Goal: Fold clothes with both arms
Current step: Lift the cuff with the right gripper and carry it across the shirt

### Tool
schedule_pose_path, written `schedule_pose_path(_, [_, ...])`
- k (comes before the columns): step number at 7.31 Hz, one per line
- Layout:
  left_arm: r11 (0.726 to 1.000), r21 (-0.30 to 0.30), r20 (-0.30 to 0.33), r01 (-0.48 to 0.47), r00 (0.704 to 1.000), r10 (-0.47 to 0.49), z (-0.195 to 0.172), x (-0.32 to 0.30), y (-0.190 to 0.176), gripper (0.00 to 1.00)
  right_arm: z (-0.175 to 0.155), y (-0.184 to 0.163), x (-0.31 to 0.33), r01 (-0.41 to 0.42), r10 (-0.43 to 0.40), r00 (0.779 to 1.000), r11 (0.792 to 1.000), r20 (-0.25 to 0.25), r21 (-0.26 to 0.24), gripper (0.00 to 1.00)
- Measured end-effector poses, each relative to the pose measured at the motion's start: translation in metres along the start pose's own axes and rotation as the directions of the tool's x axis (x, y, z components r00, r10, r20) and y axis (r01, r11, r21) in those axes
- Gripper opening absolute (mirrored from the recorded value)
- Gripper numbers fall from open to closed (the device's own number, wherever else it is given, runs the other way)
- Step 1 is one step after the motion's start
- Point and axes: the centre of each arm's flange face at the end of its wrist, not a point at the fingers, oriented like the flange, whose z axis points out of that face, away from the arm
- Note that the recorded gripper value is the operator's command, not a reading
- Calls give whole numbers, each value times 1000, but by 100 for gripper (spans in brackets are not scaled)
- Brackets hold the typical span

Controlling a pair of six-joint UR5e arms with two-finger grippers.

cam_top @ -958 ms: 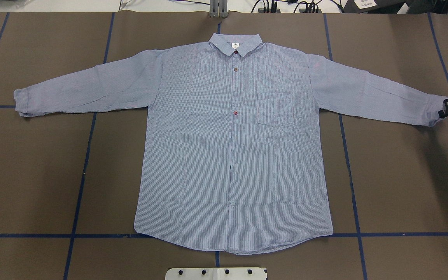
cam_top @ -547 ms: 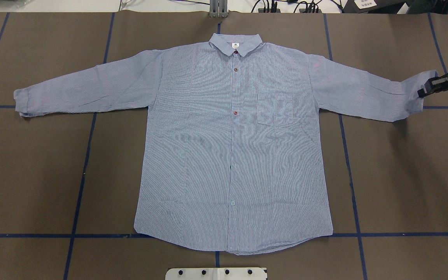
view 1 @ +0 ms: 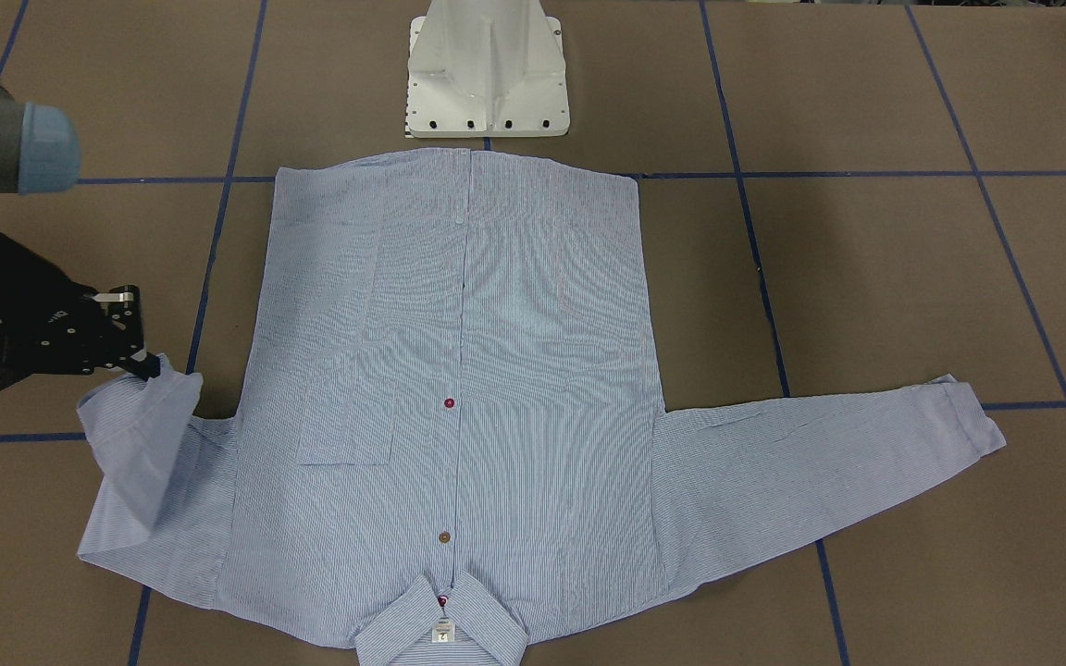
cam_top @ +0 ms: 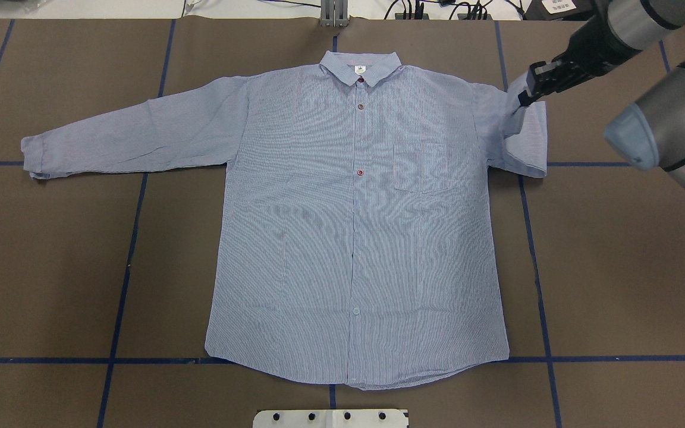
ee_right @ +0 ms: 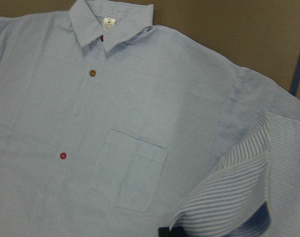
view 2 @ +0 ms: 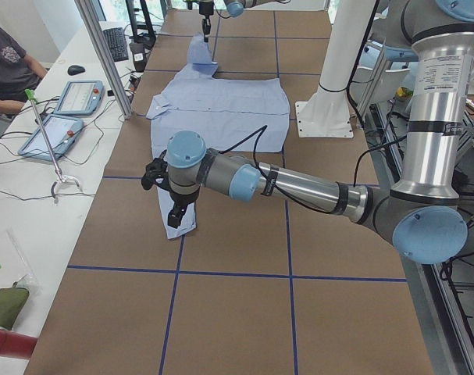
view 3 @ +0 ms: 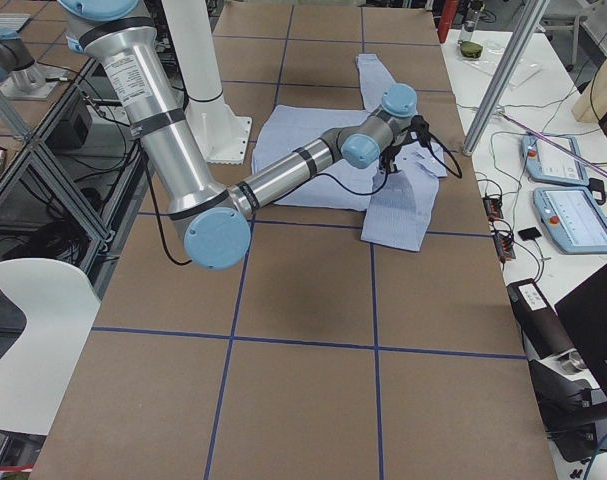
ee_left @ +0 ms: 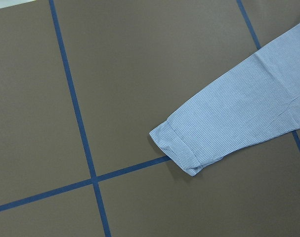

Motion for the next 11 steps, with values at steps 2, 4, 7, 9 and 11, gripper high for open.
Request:
schedule_pose_path(2, [1000,-4,0,5,1000,-5,2,-2,2,100,16,-32,-75,4,-4,999,1000,35,1,0])
schedule_pose_path(4, [1000,-8,0,8,1000,-8,4,-4,4,100,36,-56,-148,28,-29,999,999,39,29,0])
schedule_pose_path(7, [1000,-5,2,4,1000,-4,2,-2,4,100,66,-72,-208,67,-68,997,996,23,56,0])
schedule_pose_path(9, [1000,-4,3,3,1000,-3,1,-2,4,100,93,-85,-225,79,-80,997,995,14,59,0])
schedule_pose_path(11, [1000,-5,4,5,1000,-5,2,-3,5,100,127,-91,-248,91,-91,996,994,-11,55,0])
